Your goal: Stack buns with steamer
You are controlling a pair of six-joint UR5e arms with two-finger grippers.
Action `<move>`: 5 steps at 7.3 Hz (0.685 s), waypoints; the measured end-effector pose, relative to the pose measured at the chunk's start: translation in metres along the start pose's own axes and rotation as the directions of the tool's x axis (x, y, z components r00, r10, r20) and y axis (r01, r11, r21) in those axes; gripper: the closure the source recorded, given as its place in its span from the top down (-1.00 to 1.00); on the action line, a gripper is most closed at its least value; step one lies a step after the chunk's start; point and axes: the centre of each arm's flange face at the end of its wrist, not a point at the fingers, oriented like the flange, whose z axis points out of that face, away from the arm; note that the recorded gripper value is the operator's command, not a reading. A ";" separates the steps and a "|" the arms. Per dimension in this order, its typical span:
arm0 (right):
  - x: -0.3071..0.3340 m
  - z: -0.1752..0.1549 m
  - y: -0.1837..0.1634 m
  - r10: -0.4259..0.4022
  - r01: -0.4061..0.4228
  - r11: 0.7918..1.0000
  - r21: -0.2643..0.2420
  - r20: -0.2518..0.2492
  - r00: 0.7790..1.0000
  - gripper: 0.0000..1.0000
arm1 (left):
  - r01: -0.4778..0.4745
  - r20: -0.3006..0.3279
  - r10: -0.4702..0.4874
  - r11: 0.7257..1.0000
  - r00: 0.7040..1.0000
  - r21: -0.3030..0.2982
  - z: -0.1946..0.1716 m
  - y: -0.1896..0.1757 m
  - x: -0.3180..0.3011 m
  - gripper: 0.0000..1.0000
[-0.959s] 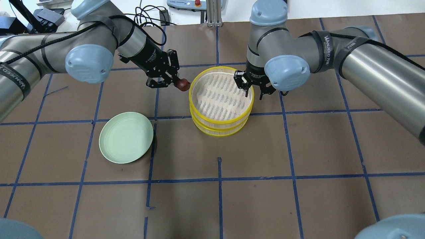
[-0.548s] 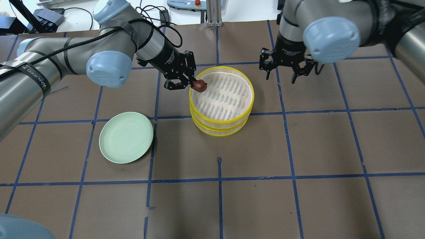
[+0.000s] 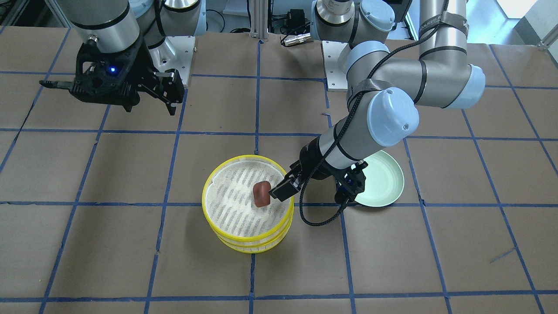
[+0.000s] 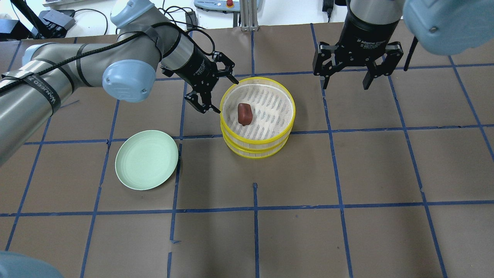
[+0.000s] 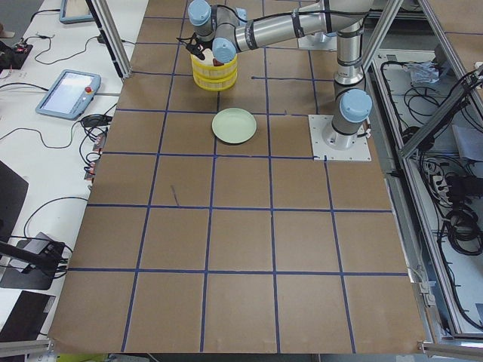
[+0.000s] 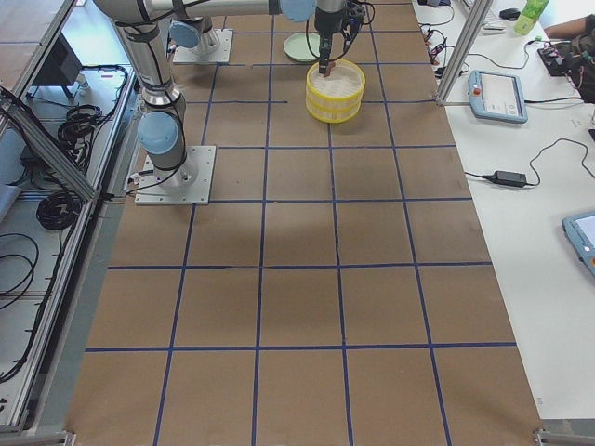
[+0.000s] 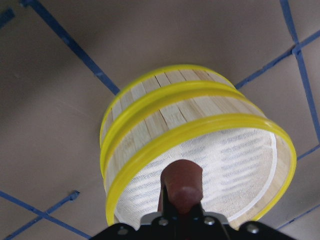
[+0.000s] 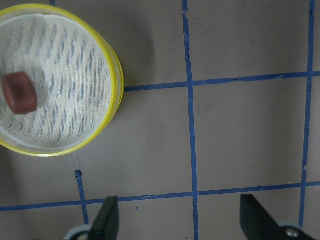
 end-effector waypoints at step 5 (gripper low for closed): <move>0.011 -0.010 -0.001 -0.069 0.069 0.998 -0.007 0.008 0.998 0.76 | -0.295 0.149 0.277 0.948 0.949 0.118 -0.079 0.007 -0.021 1.00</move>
